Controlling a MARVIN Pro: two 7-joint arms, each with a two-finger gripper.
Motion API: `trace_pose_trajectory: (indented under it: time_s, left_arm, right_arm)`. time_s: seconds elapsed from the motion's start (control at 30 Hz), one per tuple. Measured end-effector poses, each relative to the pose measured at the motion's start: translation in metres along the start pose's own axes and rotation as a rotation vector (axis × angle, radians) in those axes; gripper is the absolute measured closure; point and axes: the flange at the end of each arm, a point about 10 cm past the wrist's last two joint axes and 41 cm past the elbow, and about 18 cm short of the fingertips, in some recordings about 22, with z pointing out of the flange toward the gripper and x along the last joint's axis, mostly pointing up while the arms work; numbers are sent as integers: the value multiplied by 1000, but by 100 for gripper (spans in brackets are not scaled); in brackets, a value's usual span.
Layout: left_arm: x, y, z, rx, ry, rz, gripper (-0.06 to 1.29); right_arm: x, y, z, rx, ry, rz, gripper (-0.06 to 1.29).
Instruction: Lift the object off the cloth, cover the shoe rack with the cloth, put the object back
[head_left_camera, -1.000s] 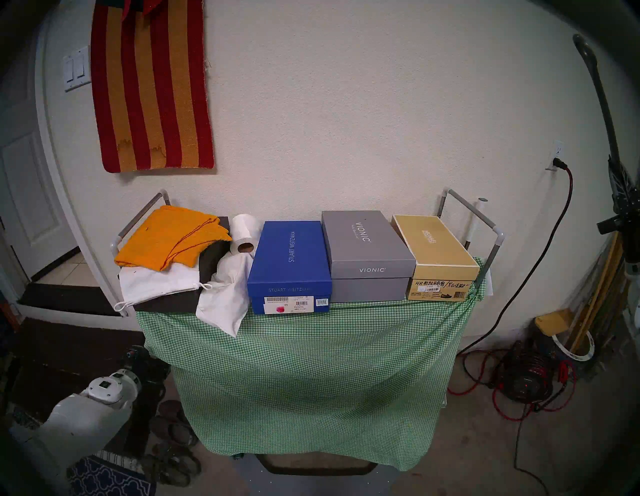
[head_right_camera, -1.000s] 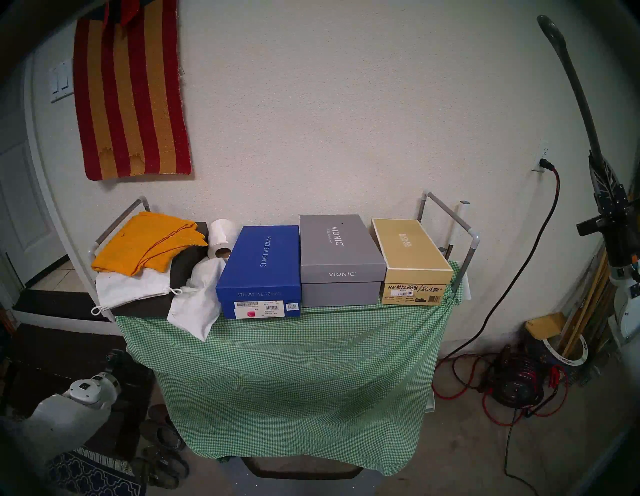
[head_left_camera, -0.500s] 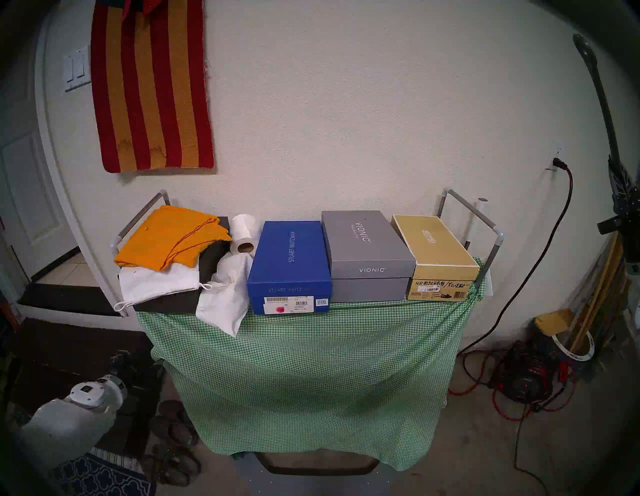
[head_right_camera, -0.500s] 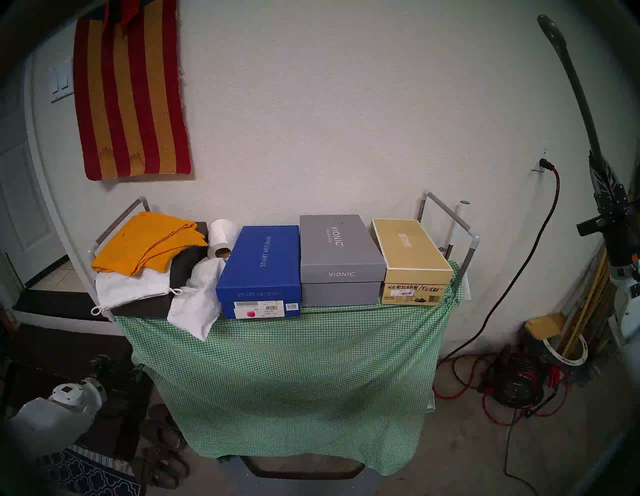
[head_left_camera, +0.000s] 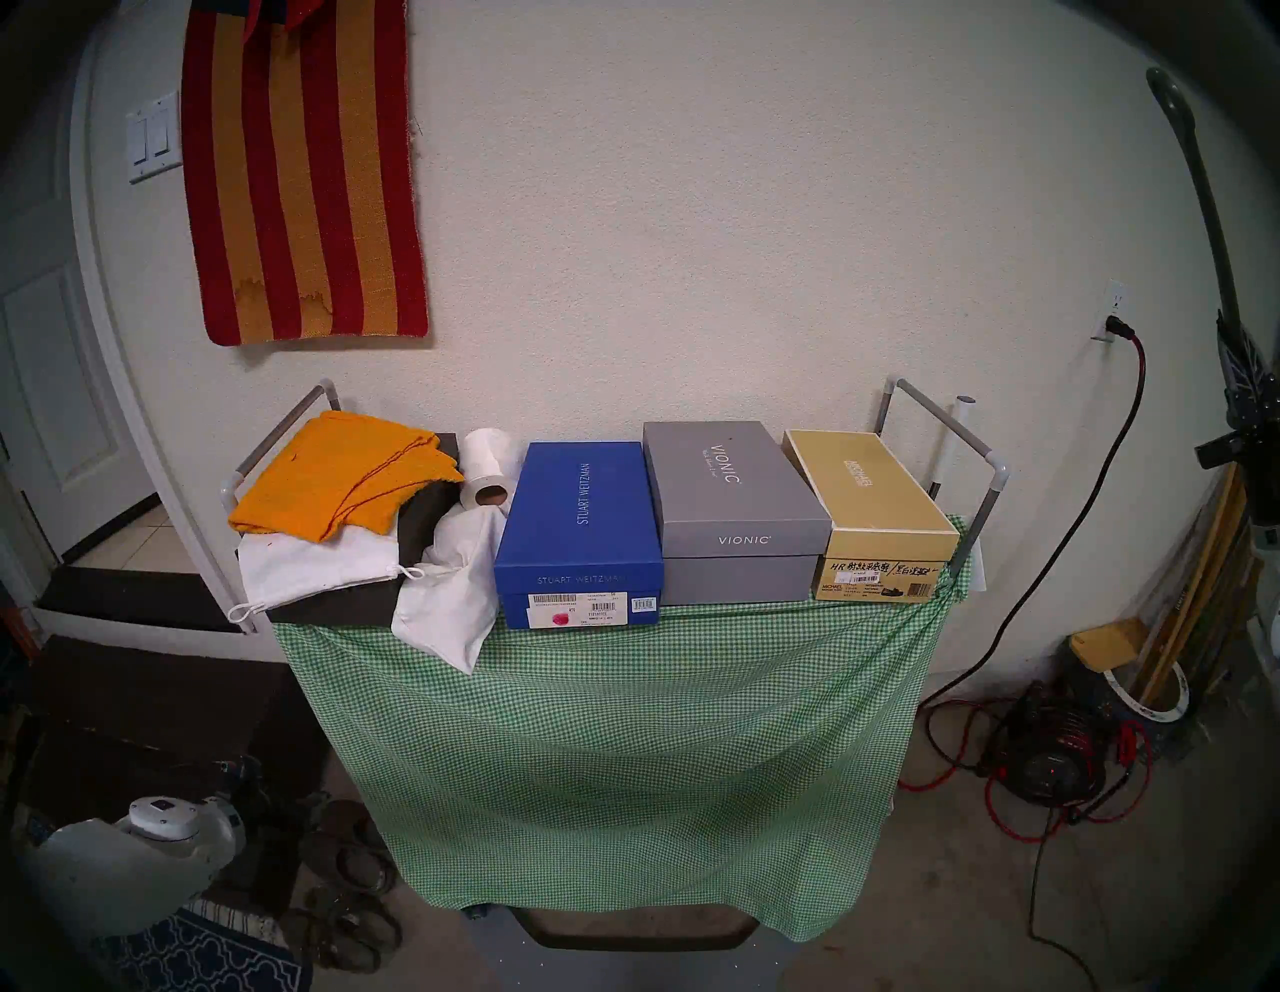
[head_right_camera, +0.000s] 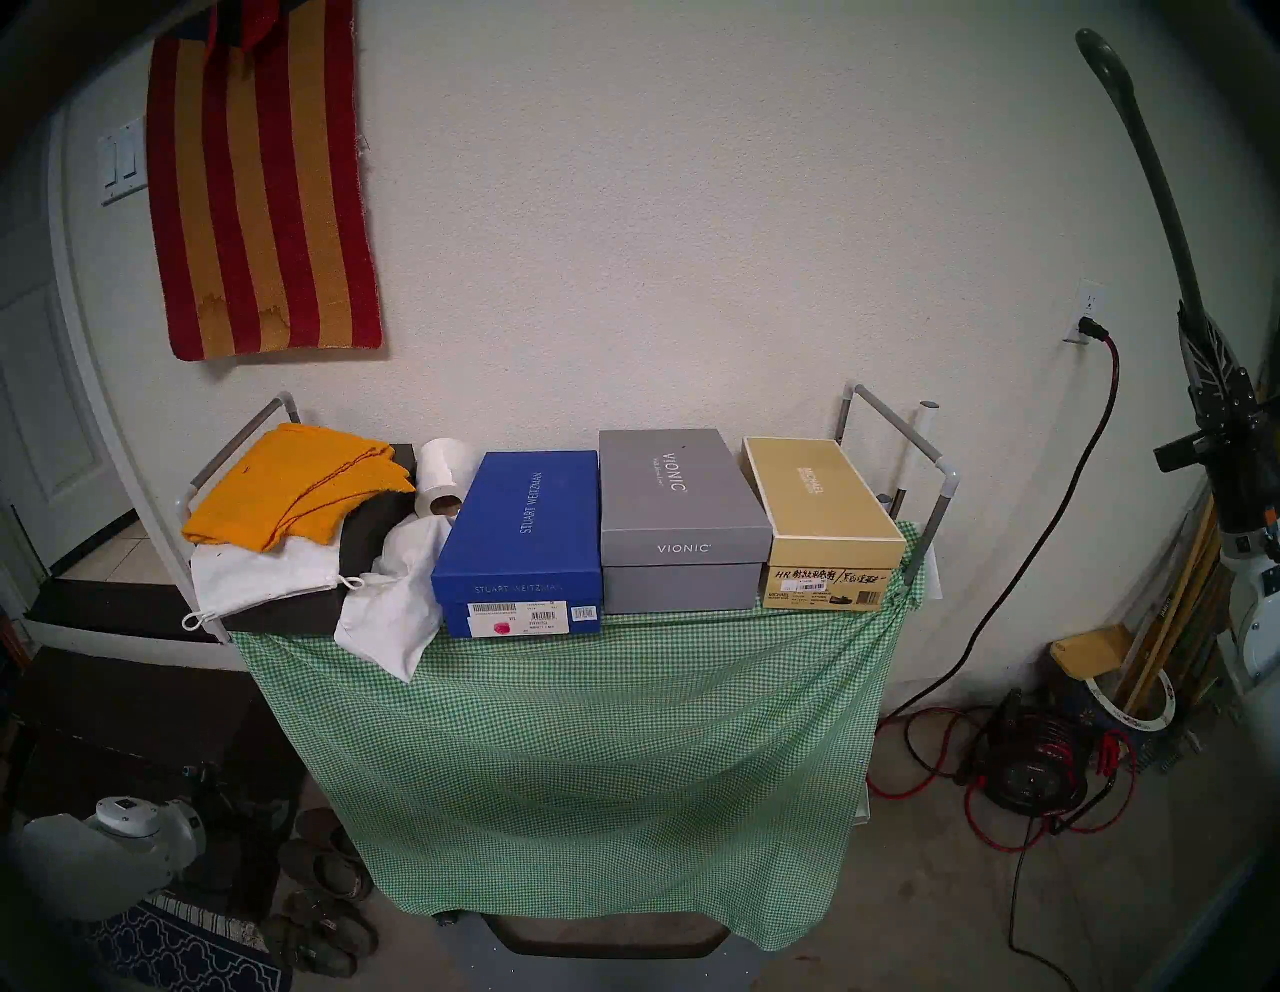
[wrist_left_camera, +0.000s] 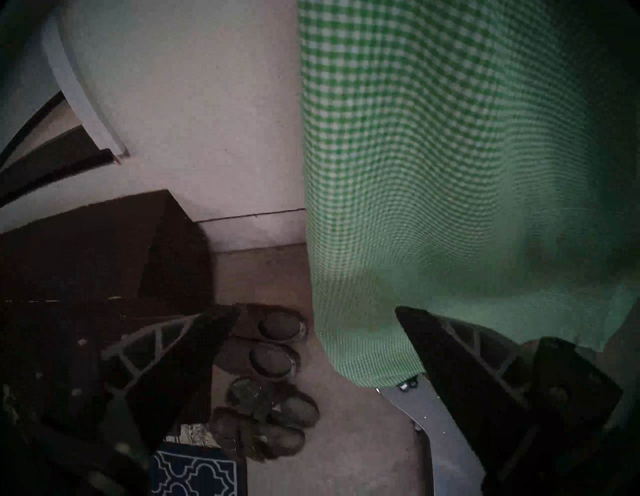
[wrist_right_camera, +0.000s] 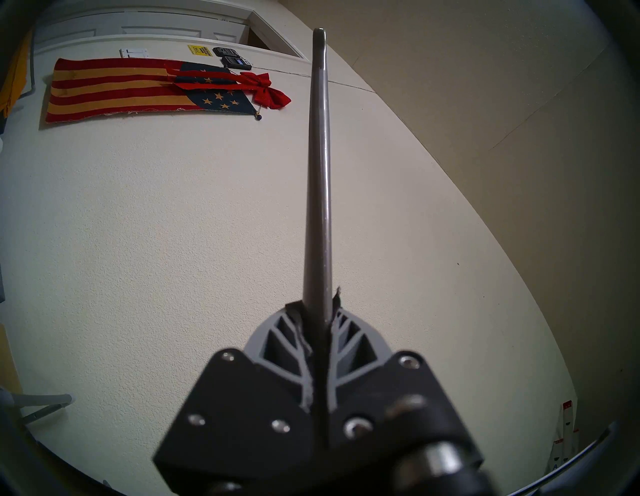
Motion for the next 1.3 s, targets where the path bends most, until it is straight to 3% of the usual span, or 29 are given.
trace_pose_trajectory:
  time_s: [0.2,0.47,0.9,1.3]
  left_arm:
    - [15,-16,-14,43,51,12,-3]
    - [25,-20,-26,66,110,10,-3]
    - [31,-3,-43,80,238,-35,-3]
    - [27,7,-61,135,346,-93,-3]
  right_arm:
    - [0,0,0,2,0,2,120]
    - [1,-1,0,4,1,5,120]
    - [1,0,1,6,0,8,120]
    - [4,-4,5,25,13,19,120]
